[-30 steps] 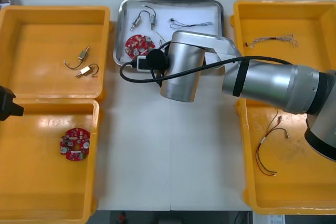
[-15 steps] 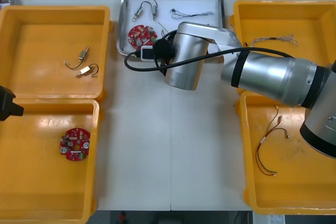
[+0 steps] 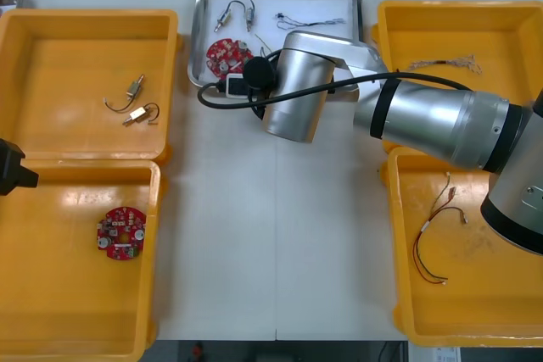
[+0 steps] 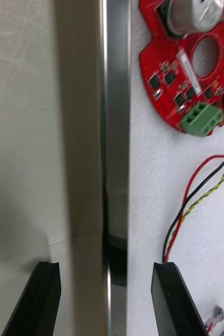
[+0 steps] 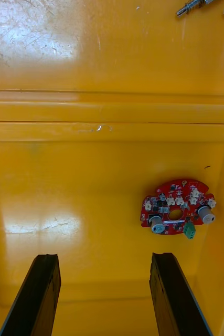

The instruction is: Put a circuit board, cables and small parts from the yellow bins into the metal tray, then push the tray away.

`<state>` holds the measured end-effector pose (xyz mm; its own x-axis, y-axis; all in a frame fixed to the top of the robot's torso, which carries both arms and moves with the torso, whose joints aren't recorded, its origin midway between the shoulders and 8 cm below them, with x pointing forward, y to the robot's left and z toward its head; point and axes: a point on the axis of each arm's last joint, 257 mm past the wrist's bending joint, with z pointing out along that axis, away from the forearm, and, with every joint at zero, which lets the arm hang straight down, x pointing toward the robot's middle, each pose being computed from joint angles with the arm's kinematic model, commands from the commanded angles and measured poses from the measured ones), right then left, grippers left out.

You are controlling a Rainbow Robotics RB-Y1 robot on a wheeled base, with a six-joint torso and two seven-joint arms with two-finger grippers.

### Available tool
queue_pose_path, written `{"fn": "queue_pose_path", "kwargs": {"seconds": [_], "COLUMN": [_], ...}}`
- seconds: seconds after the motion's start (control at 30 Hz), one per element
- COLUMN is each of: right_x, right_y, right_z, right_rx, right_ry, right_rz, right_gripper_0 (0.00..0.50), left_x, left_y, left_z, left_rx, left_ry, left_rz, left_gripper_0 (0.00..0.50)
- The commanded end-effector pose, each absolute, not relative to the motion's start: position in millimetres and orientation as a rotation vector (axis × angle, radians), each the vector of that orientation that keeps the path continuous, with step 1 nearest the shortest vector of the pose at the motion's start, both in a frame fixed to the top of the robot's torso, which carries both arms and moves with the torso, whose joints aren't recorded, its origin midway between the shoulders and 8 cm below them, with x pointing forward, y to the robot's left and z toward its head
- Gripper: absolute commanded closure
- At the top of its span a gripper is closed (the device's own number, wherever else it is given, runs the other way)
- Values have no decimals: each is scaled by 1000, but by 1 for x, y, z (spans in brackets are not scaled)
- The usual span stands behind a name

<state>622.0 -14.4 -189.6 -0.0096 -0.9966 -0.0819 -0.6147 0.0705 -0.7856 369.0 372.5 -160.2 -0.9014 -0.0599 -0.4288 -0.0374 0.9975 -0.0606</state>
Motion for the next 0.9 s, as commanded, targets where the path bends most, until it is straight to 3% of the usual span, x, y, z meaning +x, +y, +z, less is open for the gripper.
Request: {"fn": "queue_pose_path", "kwargs": {"seconds": [0.03, 0.4, 0.77, 0.9], "right_x": [602, 537, 471, 464], "right_y": [27, 19, -52, -67], "right_z": [-145, -133, -125, -113], "right_rx": [-1623, -1580, -1390, -1298], "right_ry": [1676, 1870, 2153, 2166], "right_rz": [-667, -497, -302, -237], "right_gripper_0": [0, 0, 0, 0], "left_x": [368, 368, 368, 368], "left_y": [384, 384, 384, 384], "left_z": [-145, -145, -145, -145], "left_rx": [-32, -32, -32, -32], "left_ry": [2663, 2663, 2663, 2663], "left_rz": [-5, -5, -5, -5], "left_gripper_0": [0, 0, 0, 0]}}
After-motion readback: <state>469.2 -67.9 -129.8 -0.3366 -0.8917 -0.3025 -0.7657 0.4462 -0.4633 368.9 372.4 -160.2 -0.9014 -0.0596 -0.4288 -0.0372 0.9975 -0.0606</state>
